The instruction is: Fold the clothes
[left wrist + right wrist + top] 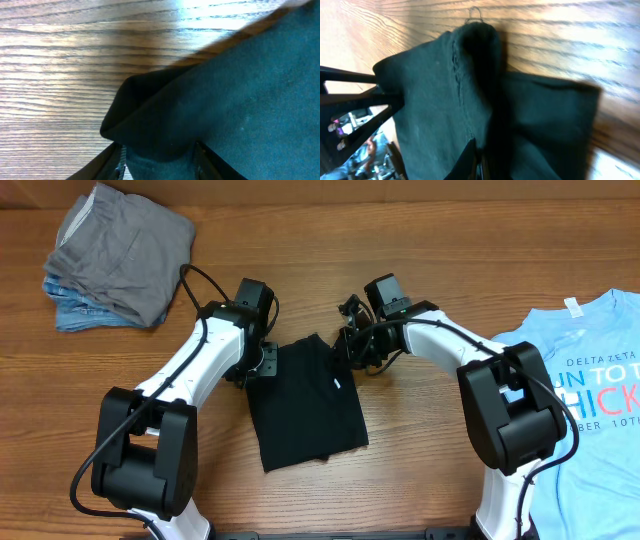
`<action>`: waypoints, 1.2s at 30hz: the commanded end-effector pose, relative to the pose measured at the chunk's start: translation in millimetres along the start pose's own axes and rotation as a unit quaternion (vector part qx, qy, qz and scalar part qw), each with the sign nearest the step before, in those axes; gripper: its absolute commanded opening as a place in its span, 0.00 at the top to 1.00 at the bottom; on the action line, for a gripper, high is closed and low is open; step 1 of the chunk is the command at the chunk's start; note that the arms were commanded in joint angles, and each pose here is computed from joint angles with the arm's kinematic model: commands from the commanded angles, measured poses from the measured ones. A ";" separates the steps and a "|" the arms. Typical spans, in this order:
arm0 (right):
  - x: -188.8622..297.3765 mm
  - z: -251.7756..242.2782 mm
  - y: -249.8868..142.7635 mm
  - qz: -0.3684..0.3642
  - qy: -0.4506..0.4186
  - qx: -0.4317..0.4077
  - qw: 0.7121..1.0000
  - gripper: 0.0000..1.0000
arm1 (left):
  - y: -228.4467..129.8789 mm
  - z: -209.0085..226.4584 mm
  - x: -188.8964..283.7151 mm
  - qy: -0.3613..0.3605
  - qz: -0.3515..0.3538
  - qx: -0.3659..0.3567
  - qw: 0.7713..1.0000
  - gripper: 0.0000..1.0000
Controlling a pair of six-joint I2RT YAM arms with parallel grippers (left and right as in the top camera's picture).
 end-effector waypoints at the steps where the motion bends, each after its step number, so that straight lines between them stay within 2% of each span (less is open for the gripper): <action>1: 33.9 13.2 17.8 -0.039 0.010 0.011 0.999 0.96 | 0.0 8.8 -3.0 0.022 -0.005 -0.010 1.000 0.54; 6: 58.1 4.2 18.5 -0.055 -0.033 -0.007 0.998 0.96 | 0.7 8.7 -3.0 0.023 -0.007 -0.010 1.000 0.55; 10: 59.8 -3.6 10.2 -0.041 -0.059 -0.025 0.997 0.95 | 2.7 7.6 -3.1 0.020 -0.011 -0.009 1.000 0.55; 12: 60.0 -6.1 9.2 -0.039 -0.068 -0.028 0.997 0.71 | 3.1 7.3 -3.0 0.019 -0.012 -0.009 1.000 0.49; 13: 60.2 -7.2 9.3 -0.040 -0.072 -0.028 0.996 0.67 | 2.9 6.9 -3.0 0.018 -0.012 -0.009 1.000 0.45; 16: 62.1 -12.6 9.0 -0.042 -0.086 -0.045 0.994 0.60 | 2.6 7.4 -2.7 0.017 -0.010 -0.008 1.000 0.37; 20: 73.0 -13.4 7.1 -0.045 -0.088 -0.050 0.994 0.59 | 0.0 13.6 6.4 0.021 0.011 0.000 1.000 0.34; 22: 80.3 -7.2 6.5 -0.048 -0.088 -0.033 0.994 0.59 | -6.8 10.9 11.5 0.000 0.038 0.005 0.999 0.34; 23: 83.8 -3.3 6.4 -0.050 -0.087 -0.022 0.995 0.59 | -11.4 9.6 13.9 -0.010 0.055 0.008 0.998 0.29; 26: 98.5 12.0 6.3 -0.061 -0.085 0.011 0.994 0.56 | -17.9 13.5 18.1 -0.017 0.080 0.018 0.996 0.24; 28: 109.8 23.4 6.5 -0.073 -0.084 0.027 0.993 0.55 | -18.7 18.0 21.0 -0.016 0.088 0.022 0.996 0.24; 30: 122.7 36.7 7.3 -0.090 -0.082 0.041 0.992 0.53 | -20.8 18.6 28.9 -0.036 0.099 0.014 0.994 0.36; 32: 135.7 51.8 6.6 -0.106 -0.074 0.056 0.990 0.53 | -20.9 19.0 40.0 -0.058 0.095 0.010 0.994 0.39; 34: 147.7 66.6 4.3 -0.120 -0.065 0.069 0.988 0.50 | -20.1 24.2 57.9 -0.071 0.075 0.017 0.994 0.37; 36: 158.6 80.2 -0.5 -0.129 -0.056 0.077 0.987 0.46 | -20.9 32.8 78.7 -0.079 0.049 0.026 0.995 0.30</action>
Point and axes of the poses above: each gripper's point midway between its finger pads, its own x axis back along the fingers, its own z axis along the line the jaws close on, y = z × x, the point moved 3 cm from there along x, back along the fingers, and after that the axes turned 12 degrees about x, right-handed, at the moved point
